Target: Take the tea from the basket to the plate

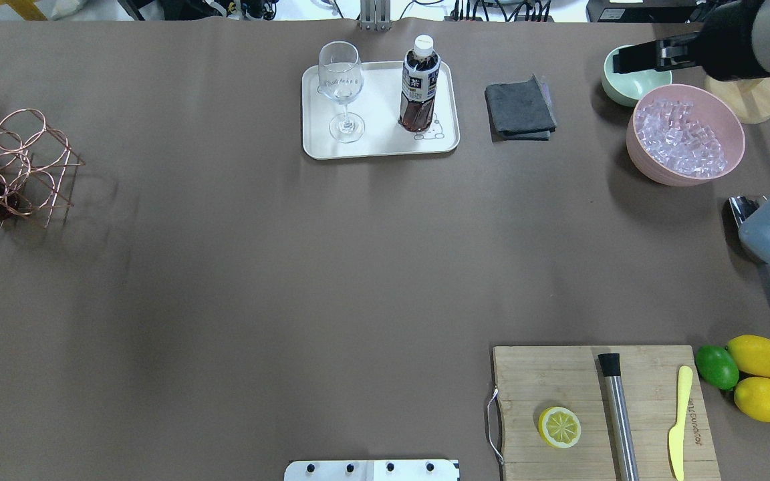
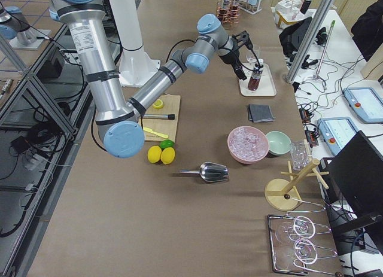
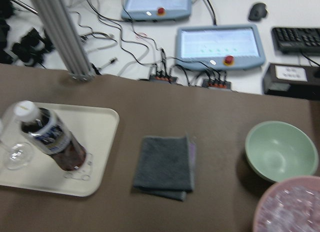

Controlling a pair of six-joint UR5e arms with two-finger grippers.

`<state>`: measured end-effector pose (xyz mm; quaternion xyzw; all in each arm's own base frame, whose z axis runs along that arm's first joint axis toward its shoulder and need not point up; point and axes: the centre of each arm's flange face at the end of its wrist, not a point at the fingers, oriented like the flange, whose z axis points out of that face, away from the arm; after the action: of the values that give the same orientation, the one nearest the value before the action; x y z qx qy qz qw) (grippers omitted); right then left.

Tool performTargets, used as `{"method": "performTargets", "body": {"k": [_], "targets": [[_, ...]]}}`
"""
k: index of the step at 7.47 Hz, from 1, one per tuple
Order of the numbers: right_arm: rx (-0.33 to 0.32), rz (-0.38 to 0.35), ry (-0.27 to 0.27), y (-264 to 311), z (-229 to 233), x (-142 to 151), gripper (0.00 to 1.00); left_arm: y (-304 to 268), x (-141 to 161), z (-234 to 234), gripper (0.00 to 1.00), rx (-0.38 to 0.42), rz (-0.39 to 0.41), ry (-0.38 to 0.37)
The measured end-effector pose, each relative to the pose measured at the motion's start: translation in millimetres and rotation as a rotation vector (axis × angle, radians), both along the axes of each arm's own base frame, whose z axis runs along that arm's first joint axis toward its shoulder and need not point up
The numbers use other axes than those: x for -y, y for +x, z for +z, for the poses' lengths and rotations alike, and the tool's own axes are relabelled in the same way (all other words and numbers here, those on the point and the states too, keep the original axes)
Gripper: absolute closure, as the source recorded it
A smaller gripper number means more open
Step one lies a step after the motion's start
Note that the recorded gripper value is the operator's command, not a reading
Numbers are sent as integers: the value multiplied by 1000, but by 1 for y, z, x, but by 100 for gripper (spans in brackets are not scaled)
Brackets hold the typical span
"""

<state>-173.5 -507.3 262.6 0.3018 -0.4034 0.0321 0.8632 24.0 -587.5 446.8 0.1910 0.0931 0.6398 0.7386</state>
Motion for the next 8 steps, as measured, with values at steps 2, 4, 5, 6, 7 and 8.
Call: {"method": "performTargets", "body": {"k": [2, 4, 5, 6, 7, 8], "targets": [[-155, -59, -184, 68, 69, 8, 0, 8, 0, 0, 100, 13, 11, 5], [-153, -136, -356, 153, 151, 24, 0, 15, -2, -3, 100, 11, 5, 6], [-108, -160, -420, 190, 195, 20, 0, 16, -2, -5, 100, 3, -16, 0], [-73, -179, -477, 213, 240, 5, 0, 16, -3, -9, 100, -10, -60, -14], [-52, -190, -534, 223, 279, -7, 0, 16, -4, -13, 100, -28, -126, -34], [-42, -198, -587, 227, 311, -14, 0, 17, -5, -17, 91, -52, -184, -58]]}}
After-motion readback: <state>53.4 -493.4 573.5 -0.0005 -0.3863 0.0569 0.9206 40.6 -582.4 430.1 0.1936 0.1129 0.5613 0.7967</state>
